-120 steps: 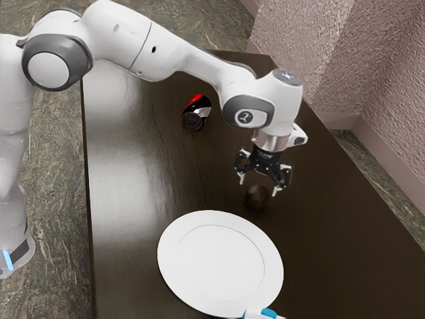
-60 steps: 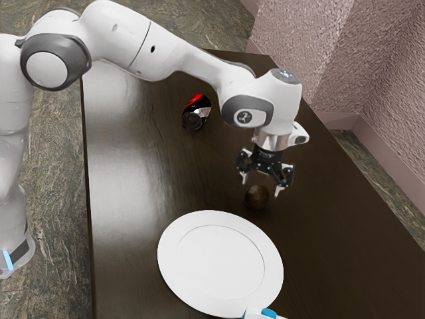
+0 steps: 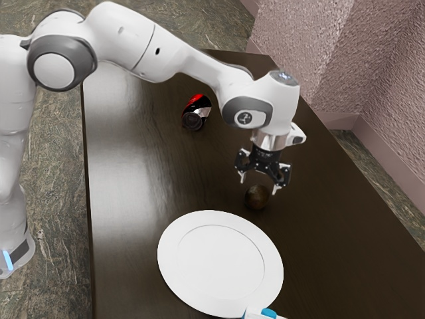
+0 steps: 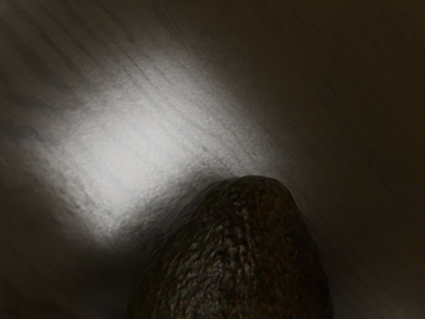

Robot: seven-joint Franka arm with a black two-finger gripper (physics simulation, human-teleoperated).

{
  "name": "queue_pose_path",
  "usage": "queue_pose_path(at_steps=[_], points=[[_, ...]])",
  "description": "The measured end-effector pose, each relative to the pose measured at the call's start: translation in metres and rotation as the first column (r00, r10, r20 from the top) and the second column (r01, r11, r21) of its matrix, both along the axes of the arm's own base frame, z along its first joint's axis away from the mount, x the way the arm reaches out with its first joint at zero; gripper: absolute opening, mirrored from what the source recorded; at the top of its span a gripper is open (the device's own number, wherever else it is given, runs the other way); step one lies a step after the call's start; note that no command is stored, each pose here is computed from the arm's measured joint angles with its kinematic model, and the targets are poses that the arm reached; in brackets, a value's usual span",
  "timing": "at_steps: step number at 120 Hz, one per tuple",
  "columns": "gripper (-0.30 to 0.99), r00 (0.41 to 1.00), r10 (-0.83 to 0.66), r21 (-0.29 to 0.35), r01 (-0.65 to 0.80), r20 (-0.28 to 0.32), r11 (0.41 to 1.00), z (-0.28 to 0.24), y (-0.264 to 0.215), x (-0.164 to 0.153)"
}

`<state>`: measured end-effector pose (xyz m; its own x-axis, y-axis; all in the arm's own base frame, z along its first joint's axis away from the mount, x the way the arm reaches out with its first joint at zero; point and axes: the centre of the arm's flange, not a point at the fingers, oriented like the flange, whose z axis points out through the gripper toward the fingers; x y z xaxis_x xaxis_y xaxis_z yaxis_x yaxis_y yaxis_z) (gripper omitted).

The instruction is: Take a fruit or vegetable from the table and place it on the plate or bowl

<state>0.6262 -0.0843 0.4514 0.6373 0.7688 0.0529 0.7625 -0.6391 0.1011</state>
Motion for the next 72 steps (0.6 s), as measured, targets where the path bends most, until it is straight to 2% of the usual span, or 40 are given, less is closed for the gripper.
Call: queue_pose_path(at_steps=[72], points=[[0.69,0.999,-0.023,-0.014,0.023,-0.035,1.0,-0.038,-0.014,0.007]])
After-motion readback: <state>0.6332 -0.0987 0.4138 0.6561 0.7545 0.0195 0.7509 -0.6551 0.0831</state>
